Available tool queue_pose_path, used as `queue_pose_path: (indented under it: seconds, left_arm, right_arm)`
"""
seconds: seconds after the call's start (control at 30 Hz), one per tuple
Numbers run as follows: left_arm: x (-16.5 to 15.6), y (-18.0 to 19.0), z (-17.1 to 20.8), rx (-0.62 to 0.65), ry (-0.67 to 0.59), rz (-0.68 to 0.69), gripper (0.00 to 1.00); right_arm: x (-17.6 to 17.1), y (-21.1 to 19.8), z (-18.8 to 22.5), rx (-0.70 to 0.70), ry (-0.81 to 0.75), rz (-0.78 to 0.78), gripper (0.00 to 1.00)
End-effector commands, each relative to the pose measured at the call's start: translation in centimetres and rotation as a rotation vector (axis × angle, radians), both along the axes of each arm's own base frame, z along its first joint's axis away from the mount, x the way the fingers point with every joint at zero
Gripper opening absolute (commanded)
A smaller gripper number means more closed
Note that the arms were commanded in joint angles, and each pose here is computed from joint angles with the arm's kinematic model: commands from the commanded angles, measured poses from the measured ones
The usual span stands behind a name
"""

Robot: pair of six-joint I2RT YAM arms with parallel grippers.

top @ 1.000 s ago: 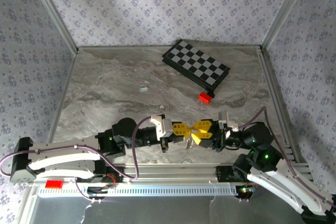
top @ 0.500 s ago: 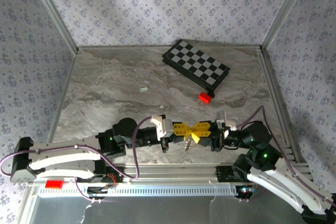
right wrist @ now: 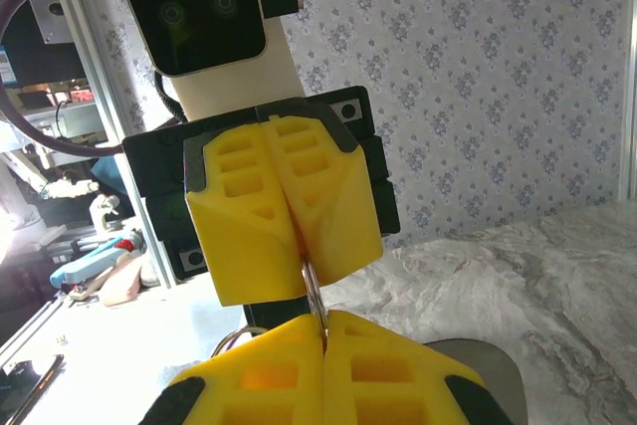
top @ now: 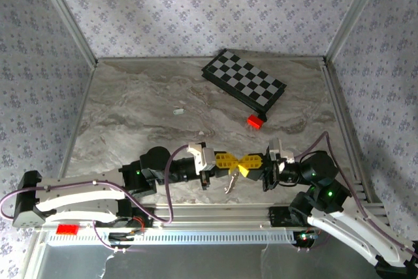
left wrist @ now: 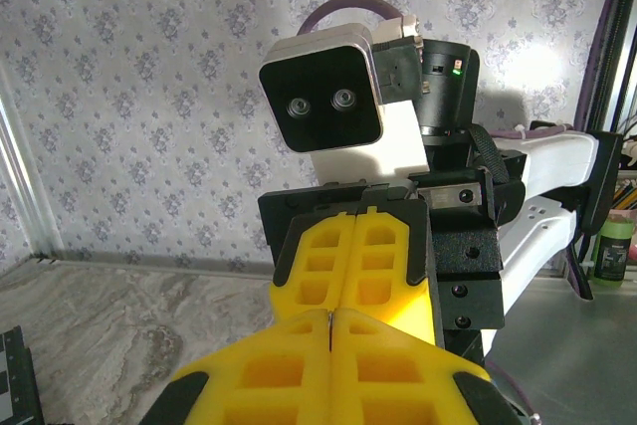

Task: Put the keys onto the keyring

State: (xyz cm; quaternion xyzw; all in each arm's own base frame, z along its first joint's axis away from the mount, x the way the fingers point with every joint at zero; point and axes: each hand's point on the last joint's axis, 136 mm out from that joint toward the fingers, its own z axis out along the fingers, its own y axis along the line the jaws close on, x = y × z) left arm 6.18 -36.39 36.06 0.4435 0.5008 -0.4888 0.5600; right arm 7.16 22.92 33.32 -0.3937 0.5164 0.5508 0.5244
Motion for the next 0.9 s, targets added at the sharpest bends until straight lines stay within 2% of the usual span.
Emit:
queue_pose_path:
  seconds: [0.0,0.33,0.57,0.73,0.87]
  left_arm:
    - [0.0,-0.1,1.1,-0.026,-0.004,0.004,0.00]
    - [0.8,1.1,-0.8,0.103,-0.011,0.054,0.00]
    - [2.2,3.1,-1.0,0.196,-0.026,0.122,0.20]
    - [3.9,4.2,-1.5,0.314,-0.013,0.220,0.23]
    - [3.1,4.3,-1.8,0.361,0.000,0.174,0.28]
  right_arm:
    - [-0.5,-0.3,1.3,0.013,-0.041,0.002,0.00]
    - [0.6,-0.4,-0.2,-0.143,-0.037,-0.068,0.00]
    - [2.3,0.3,-1.2,-0.244,-0.003,-0.115,0.00]
    - [3.6,0.5,-2.1,-0.318,0.021,-0.164,0.00]
    - [3.9,0.7,-2.5,-0.356,0.031,-0.170,0.00]
